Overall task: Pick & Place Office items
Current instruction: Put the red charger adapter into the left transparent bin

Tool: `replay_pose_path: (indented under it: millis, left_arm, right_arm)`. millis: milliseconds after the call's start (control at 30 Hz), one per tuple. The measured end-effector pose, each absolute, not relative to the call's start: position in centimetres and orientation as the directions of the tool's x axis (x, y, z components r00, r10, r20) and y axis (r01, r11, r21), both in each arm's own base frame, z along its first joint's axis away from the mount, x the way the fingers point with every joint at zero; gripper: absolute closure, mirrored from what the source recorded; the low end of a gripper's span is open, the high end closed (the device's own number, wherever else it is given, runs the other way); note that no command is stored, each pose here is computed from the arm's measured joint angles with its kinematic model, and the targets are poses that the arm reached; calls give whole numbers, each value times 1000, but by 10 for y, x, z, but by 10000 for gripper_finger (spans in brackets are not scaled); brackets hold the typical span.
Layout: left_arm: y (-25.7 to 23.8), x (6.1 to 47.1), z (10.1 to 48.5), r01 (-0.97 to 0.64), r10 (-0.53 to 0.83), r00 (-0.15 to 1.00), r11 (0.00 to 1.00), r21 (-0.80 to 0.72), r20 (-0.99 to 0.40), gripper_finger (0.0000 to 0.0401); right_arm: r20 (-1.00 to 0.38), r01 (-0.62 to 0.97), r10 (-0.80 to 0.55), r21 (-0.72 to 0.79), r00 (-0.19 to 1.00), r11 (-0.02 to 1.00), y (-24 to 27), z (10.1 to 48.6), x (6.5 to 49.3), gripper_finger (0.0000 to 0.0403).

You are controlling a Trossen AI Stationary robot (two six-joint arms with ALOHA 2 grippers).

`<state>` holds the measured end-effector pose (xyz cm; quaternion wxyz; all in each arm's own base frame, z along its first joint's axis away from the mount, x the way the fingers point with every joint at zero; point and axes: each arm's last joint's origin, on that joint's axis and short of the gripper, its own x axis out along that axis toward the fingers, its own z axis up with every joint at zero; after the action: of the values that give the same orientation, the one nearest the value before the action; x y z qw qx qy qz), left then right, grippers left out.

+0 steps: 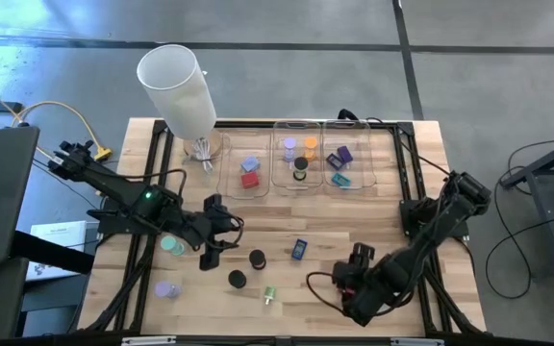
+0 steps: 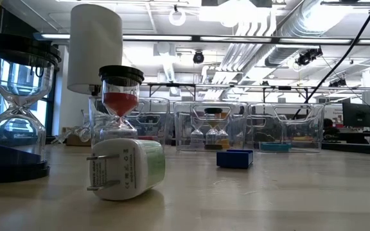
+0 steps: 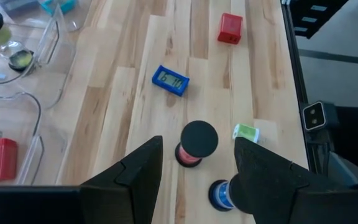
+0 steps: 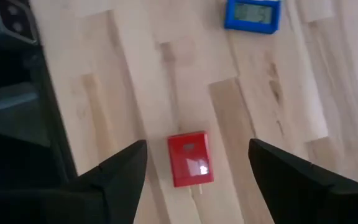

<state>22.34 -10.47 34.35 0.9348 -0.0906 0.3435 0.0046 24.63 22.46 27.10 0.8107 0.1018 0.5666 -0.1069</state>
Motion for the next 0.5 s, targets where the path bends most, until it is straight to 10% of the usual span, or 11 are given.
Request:
replay_pose_path:
  millis: [500]
  left_arm:
    - [-115,219,344,-26,-90,765,985,-170,-638,210]
  right_arm:
    - [-914,330,-45,99,403,939,232,273,247,7]
